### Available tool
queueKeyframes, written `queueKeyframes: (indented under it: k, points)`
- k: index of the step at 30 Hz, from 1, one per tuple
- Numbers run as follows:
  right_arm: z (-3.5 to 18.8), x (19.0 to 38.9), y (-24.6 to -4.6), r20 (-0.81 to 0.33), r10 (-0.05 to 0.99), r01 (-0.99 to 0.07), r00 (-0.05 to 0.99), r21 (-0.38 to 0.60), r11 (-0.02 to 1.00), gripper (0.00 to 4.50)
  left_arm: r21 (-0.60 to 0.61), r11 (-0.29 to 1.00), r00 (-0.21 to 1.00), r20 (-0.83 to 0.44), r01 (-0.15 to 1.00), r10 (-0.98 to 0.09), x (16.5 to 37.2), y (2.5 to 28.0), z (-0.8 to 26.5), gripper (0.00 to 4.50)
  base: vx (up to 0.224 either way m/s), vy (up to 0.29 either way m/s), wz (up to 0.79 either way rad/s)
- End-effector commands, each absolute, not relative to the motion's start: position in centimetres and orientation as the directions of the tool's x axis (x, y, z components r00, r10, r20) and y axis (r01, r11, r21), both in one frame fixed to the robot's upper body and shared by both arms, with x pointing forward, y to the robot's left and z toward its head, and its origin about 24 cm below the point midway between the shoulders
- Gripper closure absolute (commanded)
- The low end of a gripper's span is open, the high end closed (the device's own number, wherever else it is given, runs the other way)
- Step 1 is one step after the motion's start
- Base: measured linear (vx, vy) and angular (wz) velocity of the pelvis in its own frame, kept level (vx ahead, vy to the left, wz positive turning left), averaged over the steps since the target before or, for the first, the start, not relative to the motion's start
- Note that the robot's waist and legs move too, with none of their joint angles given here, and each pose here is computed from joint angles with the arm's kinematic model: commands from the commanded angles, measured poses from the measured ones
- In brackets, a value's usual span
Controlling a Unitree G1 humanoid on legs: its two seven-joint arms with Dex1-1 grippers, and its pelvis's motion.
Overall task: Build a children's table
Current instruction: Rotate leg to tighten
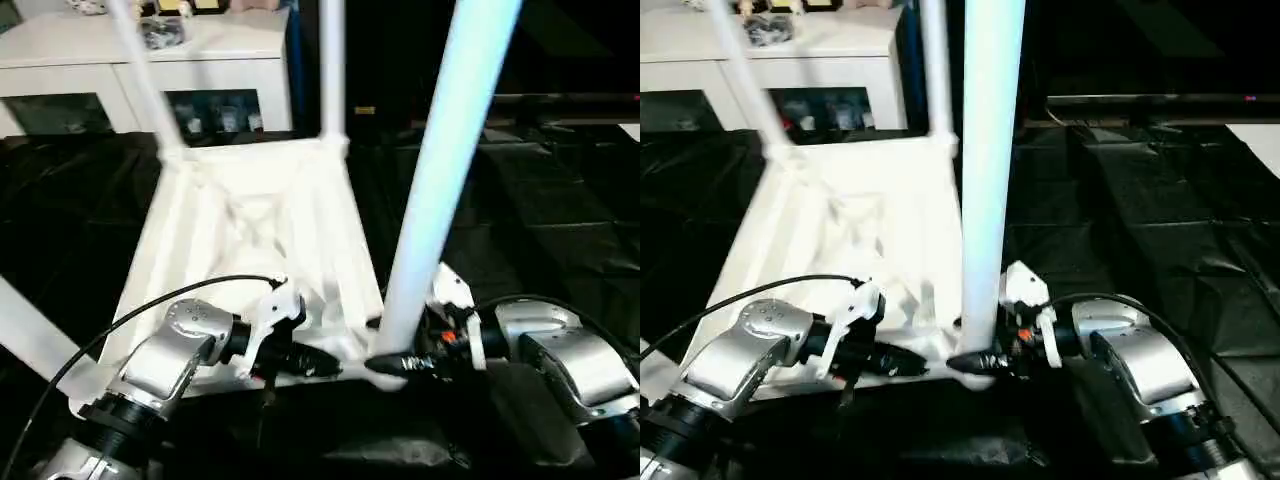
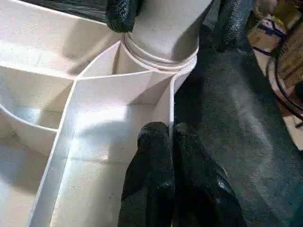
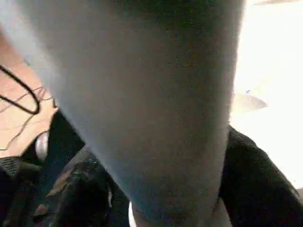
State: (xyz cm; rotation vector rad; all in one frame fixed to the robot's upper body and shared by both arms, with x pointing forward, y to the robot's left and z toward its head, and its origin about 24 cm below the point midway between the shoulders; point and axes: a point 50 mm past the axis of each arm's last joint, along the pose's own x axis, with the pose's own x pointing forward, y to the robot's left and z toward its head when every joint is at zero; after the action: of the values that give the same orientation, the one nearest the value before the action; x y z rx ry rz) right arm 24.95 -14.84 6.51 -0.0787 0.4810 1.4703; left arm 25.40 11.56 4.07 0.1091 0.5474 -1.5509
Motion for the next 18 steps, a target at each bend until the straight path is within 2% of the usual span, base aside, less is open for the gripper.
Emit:
queueKeyframes:
  k: [1,3,9,10,12,13,14,15,18]
  points:
    - [6.2,23.9,-13.6,-0.346,0.935,-0.961,-0.080,0.276,0.020,1.92,-0.197,-0.080,-0.139,-0.305,0.977,-0.942,25.5,9.7,6.4,4.50,0.000,0.000,0.00]
    - [6.2,23.8,-13.5,-0.346,0.934,-0.960,-0.085,0.279,0.016,2.14,-0.199,-0.082,-0.141,-0.304,0.977,-0.942,25.4,9.7,6.4,4.50,0.000,0.000,0.00]
    - [5.9,23.5,-13.2,-0.339,0.937,-0.958,-0.087,0.285,0.014,2.26,-0.192,-0.068,-0.126,-0.308,0.979,-0.943,25.4,9.8,6.2,4.50,0.000,0.000,0.00]
    - [5.4,24.0,-12.7,-0.333,0.943,-0.968,0.006,0.236,0.089,2.27,-0.172,-0.031,-0.081,-0.297,0.985,-0.952,25.7,9.5,6.2,4.50,0.000,0.000,0.00]
    - [5.1,24.4,-12.4,-0.332,0.941,-0.970,0.072,0.197,0.143,2.28,-0.162,-0.006,-0.052,-0.283,0.987,-0.958,25.9,9.3,6.3,4.50,0.000,0.000,0.00]
    - [4.5,25.1,-12.1,-0.341,0.924,-0.954,0.174,0.175,0.244,2.28,-0.151,0.046,0.003,-0.271,0.987,-0.962,26.3,8.9,6.3,4.50,0.000,0.000,0.00]
    - [4.5,25.1,-12.1,-0.341,0.924,-0.954,0.174,0.175,0.244,2.37,-0.151,0.046,0.003,-0.271,0.987,-0.962,26.3,8.9,6.3,4.50,0.000,0.000,0.00]
    - [3.4,26.6,-11.9,-0.373,0.859,-0.886,0.351,0.166,0.434,2.37,-0.125,0.131,0.096,-0.252,0.983,-0.963,26.9,8.2,6.3,4.50,0.000,0.000,0.00]
    - [2.5,27.6,-11.7,-0.394,0.789,-0.802,0.471,0.182,0.569,2.44,-0.110,0.196,0.165,-0.247,0.974,-0.955,27.3,7.4,6.2,4.50,0.000,0.000,0.00]
